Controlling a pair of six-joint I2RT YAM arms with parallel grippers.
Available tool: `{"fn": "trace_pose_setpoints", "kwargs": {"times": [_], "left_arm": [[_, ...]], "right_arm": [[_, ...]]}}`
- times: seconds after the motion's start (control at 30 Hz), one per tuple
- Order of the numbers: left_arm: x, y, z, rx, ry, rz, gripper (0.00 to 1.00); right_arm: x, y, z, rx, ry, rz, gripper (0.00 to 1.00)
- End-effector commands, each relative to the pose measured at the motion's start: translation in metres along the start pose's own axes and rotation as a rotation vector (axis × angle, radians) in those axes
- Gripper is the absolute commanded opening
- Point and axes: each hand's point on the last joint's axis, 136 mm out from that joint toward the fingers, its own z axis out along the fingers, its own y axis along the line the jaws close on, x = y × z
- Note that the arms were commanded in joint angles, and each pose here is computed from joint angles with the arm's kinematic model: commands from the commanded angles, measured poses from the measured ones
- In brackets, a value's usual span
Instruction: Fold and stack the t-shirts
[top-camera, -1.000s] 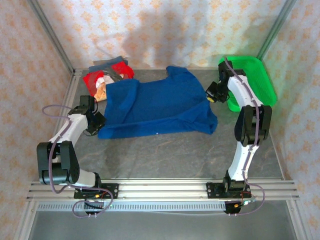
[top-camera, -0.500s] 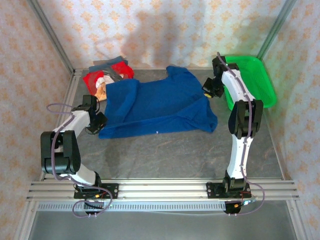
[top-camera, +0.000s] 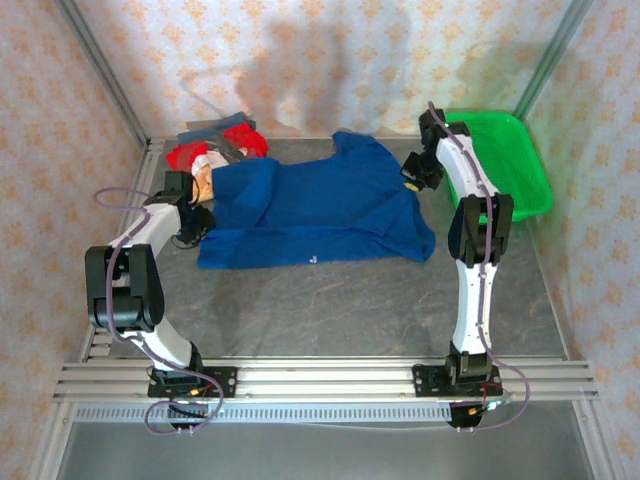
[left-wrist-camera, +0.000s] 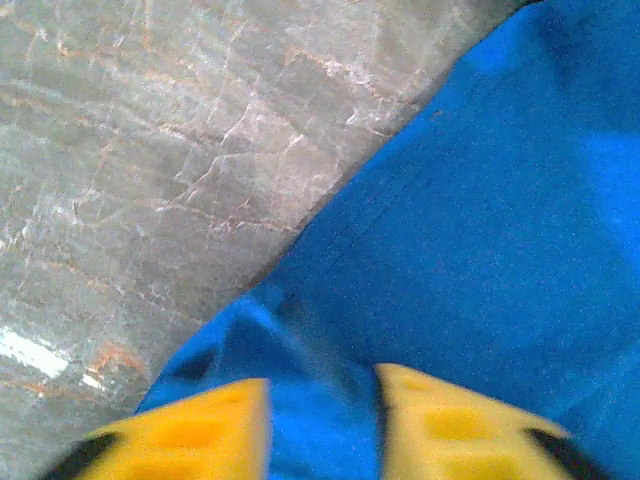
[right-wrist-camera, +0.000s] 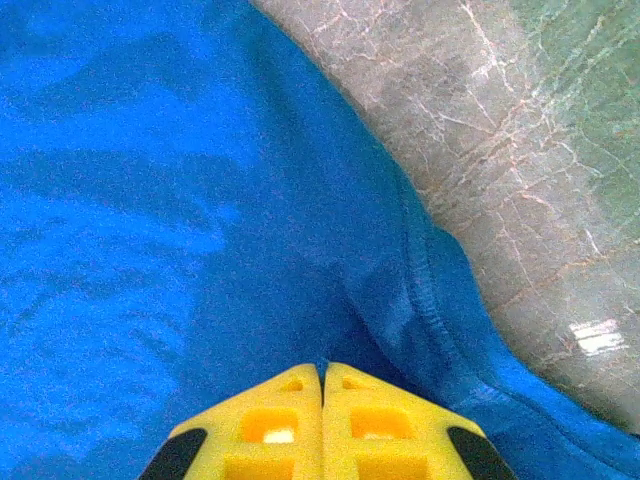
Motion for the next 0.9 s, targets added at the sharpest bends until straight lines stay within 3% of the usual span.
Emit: {"fn": "trace_pose_setpoints", "kwargs": {"times": [0.0, 0.1, 0.23, 0.43, 0.6, 0.7, 0.87], "left_arm": [[-0.011, 0.011, -0.010, -0.050, -0.026, -0.031, 0.57], [-0.016, 0.011, -0.027, -0.040, -0.053, -0.048, 0.68], [-0.010, -0.002, -0.056, 0.043, -0.071, -0.053, 0.71], [0.034, 0.008, -0.066, 0.103, -0.022, -0.053, 0.71], [0.066, 0.028, -0.041, 0.101, 0.041, -0.080, 0.70], [0.070, 0.029, -0.024, 0.130, 0.043, -0.105, 0.69], [0.070, 0.031, 0.003, 0.141, 0.069, -0.141, 0.67]], "right_arm": [[-0.010, 0.012, 0.005, -0.027, -0.012, 0.028, 0.00], [-0.021, 0.027, 0.009, -0.087, -0.025, 0.039, 0.06], [-0.029, 0.054, 0.003, -0.212, -0.025, 0.032, 0.43], [-0.006, 0.046, -0.051, -0.223, -0.074, -0.096, 0.65], [0.055, -0.005, -0.071, -0.131, -0.039, -0.110, 0.68], [0.088, -0.047, -0.055, -0.070, -0.013, -0.048, 0.67], [0.118, -0.079, -0.017, -0.072, 0.038, 0.046, 0.59]]}}
